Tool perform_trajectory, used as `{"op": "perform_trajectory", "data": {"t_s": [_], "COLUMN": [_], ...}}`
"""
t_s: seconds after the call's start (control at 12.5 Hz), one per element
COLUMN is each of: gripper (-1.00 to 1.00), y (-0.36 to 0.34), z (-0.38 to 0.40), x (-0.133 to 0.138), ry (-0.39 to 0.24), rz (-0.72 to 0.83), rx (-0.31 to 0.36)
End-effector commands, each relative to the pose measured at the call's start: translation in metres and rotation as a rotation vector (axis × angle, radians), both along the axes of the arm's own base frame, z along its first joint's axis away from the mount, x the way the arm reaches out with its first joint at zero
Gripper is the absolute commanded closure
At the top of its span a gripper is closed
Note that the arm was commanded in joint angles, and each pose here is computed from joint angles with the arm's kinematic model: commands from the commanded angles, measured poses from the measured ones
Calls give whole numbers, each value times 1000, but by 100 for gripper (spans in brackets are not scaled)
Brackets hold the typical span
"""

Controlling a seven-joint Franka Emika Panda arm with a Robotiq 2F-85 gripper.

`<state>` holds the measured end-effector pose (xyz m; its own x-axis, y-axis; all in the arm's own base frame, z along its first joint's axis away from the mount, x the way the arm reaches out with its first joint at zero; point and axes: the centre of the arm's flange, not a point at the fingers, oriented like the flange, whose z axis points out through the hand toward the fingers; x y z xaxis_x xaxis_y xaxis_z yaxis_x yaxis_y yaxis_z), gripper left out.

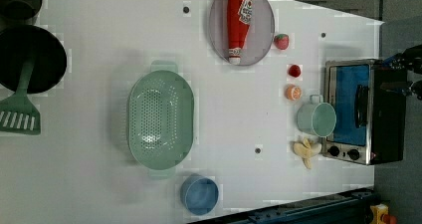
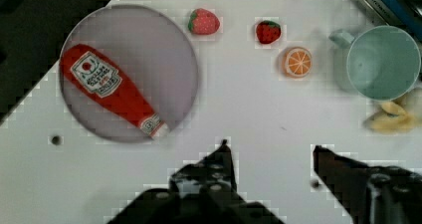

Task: Drag strainer left to right.

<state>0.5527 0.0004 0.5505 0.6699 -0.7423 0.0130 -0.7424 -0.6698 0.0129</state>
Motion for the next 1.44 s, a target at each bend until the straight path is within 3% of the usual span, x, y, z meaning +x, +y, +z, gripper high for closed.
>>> {"op": "perform_trajectory", "data": {"t_s": [0.08,0.24,0.56,0.72,1.12,1.44], "gripper": [-59,-99,-100,-100,-100,-100], "y": [-38,-38,27,83,225,296], "z": [88,88,72,49,-37,-136], "x": [-144,-143,-127,-116,-102,-97], "ry": [-22,-26,-6,25,60,103], "rz": [-43,-42,53,46,-191,-362], "rx": [19,20,36,2,-56,-16]}}
